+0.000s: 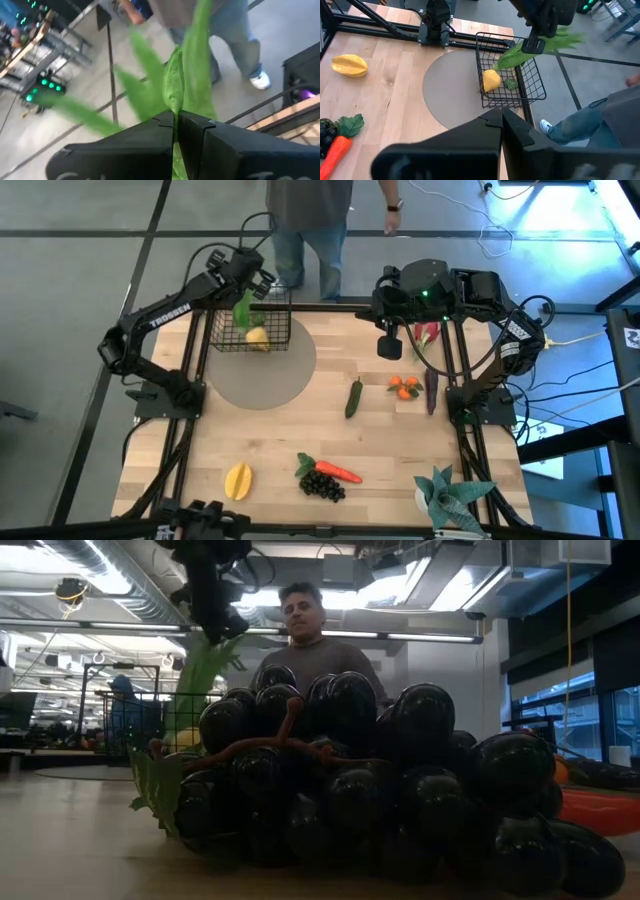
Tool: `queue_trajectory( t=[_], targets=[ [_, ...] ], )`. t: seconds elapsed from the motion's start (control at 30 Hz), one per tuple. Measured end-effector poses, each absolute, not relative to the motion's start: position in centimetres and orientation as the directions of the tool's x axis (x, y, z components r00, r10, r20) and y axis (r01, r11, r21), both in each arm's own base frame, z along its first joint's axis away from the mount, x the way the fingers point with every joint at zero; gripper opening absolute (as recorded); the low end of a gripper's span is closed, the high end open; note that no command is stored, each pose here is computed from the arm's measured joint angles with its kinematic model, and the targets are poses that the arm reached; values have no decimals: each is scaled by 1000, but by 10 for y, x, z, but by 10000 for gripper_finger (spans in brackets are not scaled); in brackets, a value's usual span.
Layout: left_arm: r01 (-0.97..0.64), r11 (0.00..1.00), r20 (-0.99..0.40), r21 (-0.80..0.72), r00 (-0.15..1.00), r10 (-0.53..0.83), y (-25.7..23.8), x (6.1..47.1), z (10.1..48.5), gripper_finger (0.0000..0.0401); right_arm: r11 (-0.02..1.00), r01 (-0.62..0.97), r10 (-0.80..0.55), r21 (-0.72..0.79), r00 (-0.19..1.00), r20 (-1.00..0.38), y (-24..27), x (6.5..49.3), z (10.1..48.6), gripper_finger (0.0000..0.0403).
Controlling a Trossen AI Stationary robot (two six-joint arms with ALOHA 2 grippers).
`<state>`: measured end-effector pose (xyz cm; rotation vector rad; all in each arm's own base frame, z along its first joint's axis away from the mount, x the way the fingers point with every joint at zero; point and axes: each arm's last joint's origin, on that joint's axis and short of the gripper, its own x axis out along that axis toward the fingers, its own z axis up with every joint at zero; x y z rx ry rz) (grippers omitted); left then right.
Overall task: Build produce basket
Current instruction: Put the green aloe vera into the wire basket
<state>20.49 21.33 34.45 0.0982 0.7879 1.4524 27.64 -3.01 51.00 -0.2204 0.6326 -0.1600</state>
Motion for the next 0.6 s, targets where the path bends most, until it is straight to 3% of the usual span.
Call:
queue_trajectory(
  t=[0.6],
  targets=[
    [-814, 26, -411, 580, -266, 872, 211, 175, 348, 0, 964, 80, -214, -252, 795, -567, -30, 276, 510, 0]
  ],
)
